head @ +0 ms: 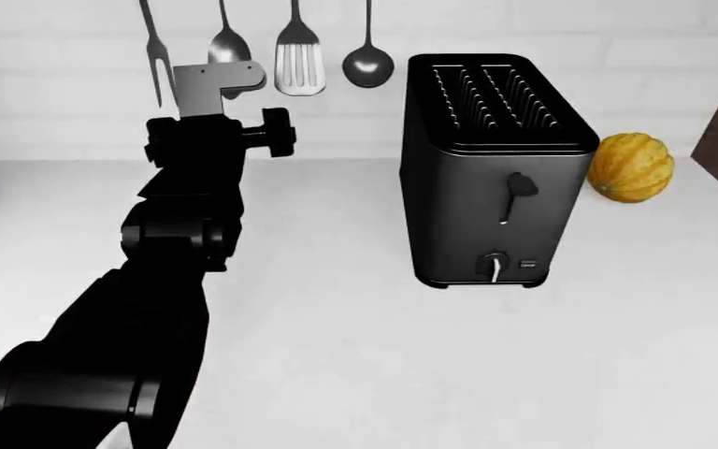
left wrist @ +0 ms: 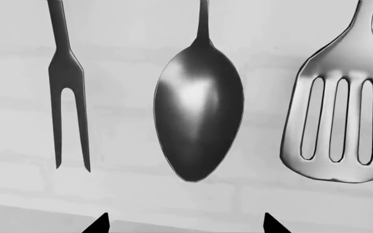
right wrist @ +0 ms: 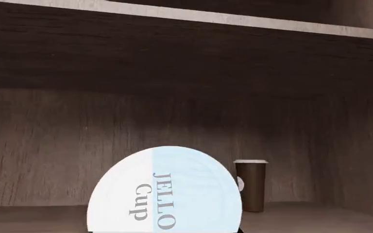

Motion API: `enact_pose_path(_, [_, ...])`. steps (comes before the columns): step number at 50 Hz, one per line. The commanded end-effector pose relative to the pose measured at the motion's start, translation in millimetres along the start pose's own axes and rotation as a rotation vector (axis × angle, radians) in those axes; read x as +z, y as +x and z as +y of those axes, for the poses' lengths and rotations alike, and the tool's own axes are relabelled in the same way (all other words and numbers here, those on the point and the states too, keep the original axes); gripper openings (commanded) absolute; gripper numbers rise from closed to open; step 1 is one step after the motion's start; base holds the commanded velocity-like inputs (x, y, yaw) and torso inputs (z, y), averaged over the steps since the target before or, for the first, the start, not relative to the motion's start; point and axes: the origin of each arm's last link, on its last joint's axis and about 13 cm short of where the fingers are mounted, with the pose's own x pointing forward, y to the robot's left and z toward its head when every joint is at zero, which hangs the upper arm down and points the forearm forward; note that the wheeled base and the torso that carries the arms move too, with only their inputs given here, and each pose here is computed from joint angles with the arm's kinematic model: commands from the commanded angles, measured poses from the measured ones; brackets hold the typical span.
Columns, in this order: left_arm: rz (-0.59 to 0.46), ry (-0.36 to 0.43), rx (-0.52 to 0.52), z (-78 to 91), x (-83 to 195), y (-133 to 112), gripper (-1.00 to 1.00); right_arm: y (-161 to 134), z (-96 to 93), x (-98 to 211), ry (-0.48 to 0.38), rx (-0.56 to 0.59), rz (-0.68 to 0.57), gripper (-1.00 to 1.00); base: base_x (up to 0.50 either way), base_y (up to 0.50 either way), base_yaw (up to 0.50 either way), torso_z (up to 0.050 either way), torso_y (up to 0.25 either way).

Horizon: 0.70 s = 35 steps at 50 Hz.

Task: Pick the jello cup and salsa from the counter and place them in the cabinets closest to them.

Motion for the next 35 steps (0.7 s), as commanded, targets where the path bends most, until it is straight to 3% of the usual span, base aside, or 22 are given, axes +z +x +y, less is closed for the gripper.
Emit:
enact_pose_path(1, [0.002, 0.002, 0.003, 0.2, -0.8, -0.1, 1.0, 45.3, 11.3, 14.6, -0.069, 0.016, 0.251, -1.0, 0.0, 0.0, 0.0, 0.0, 0.0])
enact_pose_path(10, [0.006, -0.003, 0.0, 0.2, -0.5, -0.1, 1.0, 77.5, 19.3, 2.0, -0.053, 0.062, 0.405, -1.0, 0.0, 0.0, 0.0, 0.0, 0.0])
enact_pose_path(17, [0.003, 0.005, 0.003, -0.1, -0.5, -0.1, 1.0, 108.3, 23.6, -27.5, -0.082, 0.128, 0.62, -1.0, 0.0, 0.0, 0.0, 0.0, 0.0])
enact_pose_path(28, [-0.001, 0.003, 0.005, -0.3, -0.2, -0.1, 1.0, 135.9, 2.3, -100.8, 0.003, 0.049, 0.854, -1.0, 0.0, 0.0, 0.0, -0.001, 0.0])
enact_pose_path(35, [-0.004, 0.005, 0.007, -0.3, 0.0, 0.0, 1.0, 135.9, -2.5, -123.7, 0.053, 0.052, 0.893, -1.0, 0.01, 0.0, 0.0, -0.001, 0.0])
